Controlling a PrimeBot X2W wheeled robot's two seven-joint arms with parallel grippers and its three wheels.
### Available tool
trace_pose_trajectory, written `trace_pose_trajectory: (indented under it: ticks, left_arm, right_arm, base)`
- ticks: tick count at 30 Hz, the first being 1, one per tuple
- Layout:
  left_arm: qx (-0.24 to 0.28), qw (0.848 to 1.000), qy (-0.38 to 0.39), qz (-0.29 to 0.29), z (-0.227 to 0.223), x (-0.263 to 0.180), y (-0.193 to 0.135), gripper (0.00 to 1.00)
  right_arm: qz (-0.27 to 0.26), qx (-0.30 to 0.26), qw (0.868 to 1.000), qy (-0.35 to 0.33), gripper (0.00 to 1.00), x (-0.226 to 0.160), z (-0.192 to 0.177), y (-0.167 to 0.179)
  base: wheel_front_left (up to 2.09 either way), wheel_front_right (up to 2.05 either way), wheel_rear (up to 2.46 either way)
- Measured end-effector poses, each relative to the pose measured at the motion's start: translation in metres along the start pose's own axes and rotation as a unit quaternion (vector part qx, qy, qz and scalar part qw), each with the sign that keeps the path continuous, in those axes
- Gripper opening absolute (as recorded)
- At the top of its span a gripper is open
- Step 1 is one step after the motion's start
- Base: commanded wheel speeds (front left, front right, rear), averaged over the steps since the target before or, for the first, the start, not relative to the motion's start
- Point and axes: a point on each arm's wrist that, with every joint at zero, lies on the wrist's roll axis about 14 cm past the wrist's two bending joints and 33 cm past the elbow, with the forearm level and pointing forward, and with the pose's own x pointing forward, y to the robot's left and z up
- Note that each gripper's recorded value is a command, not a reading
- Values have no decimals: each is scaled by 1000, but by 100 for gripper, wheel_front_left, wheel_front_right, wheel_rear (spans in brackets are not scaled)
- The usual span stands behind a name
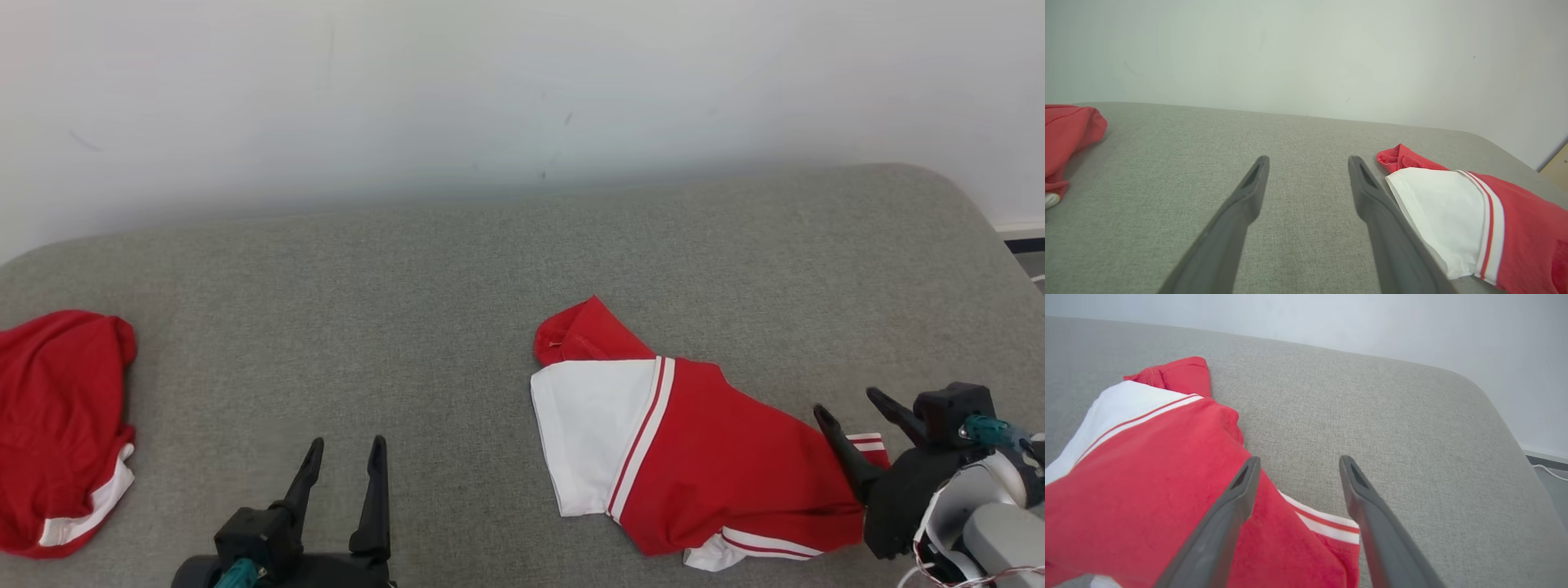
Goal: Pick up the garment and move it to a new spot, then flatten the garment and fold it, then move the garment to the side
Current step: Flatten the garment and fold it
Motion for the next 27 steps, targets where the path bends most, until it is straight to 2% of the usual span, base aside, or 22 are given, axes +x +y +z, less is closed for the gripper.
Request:
trace_pose_trajectory:
  ticks: [7,14,22,27]
  left_arm:
    - [2,999,-2,-32,2,9,-15,100]
    - [9,997,9,-75,1,19,-32,100]
    - [11,994,17,-112,0,34,-50,100]
    - [20,994,16,-109,0,39,-52,100]
  right_arm:
    - [44,15,996,-75,100,3,33,38]
    - [57,39,994,-84,100,6,33,62]
    - [42,43,997,-52,100,9,15,62]
    - [35,56,998,-15,100,14,-2,65]
  base:
    - [0,0,0]
    - [0,0,0]
    - [0,0,0]
    - [0,0,0]
